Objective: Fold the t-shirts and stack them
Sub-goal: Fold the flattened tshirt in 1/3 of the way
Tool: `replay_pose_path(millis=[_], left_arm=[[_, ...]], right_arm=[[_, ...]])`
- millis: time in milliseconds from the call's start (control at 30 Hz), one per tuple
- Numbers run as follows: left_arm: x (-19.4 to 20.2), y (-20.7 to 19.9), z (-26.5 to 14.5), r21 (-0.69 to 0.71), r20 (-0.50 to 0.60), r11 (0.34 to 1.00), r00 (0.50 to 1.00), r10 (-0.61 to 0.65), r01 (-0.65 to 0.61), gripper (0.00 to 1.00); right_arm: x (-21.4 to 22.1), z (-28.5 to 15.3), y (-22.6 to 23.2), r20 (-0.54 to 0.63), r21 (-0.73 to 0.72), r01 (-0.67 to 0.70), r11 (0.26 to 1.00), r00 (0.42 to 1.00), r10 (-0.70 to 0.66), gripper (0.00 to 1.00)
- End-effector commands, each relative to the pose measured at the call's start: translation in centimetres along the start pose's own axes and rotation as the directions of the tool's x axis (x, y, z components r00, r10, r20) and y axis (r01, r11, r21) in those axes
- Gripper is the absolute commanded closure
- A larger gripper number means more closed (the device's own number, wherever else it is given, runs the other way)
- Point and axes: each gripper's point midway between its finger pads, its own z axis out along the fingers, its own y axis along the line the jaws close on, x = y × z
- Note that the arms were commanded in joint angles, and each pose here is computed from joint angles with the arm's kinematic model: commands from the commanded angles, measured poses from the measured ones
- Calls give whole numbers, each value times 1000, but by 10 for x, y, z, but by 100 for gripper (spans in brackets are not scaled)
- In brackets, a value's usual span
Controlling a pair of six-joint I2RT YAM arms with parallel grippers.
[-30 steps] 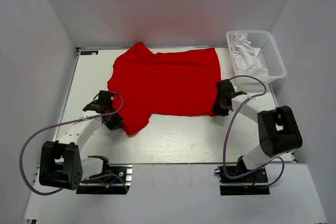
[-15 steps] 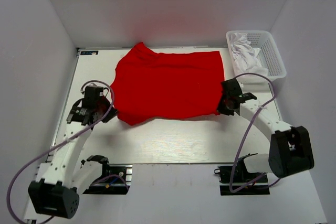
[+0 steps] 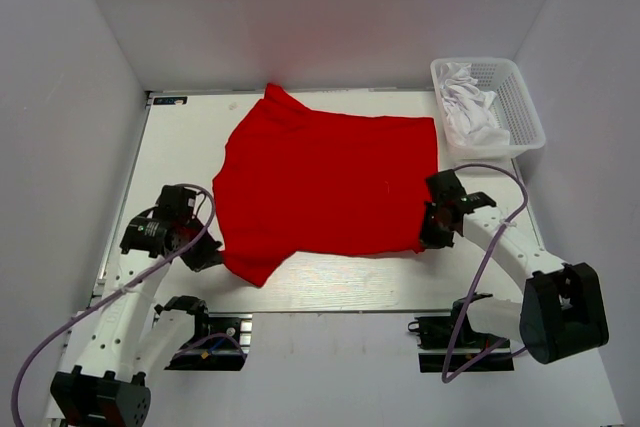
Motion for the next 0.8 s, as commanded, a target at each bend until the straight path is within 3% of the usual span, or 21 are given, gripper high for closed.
replay_pose_path(millis=[0, 233, 367, 533, 767], left_arm=[[-3, -18, 1, 75, -11, 997, 1000, 18, -17, 100], [-83, -113, -3, 304, 207, 944, 976, 64, -126, 100], [-128, -158, -7, 336, 280, 929, 958, 57, -153, 100], [-167, -174, 23, 261, 292, 956, 955, 54, -134, 100], [-214, -219, 36, 284, 344, 947, 938, 49, -154, 100]], right_arm=[[-4, -1, 12, 12, -62, 21, 998, 1000, -21, 100], [-46, 2, 21, 66, -16, 64, 998, 996, -62, 100], [-76, 0, 30, 91, 16, 73, 997, 993, -74, 100], [-109, -7, 39, 133, 12, 67, 998, 989, -68, 100], [-150, -5, 39, 152, 31, 22, 999, 988, -26, 100]])
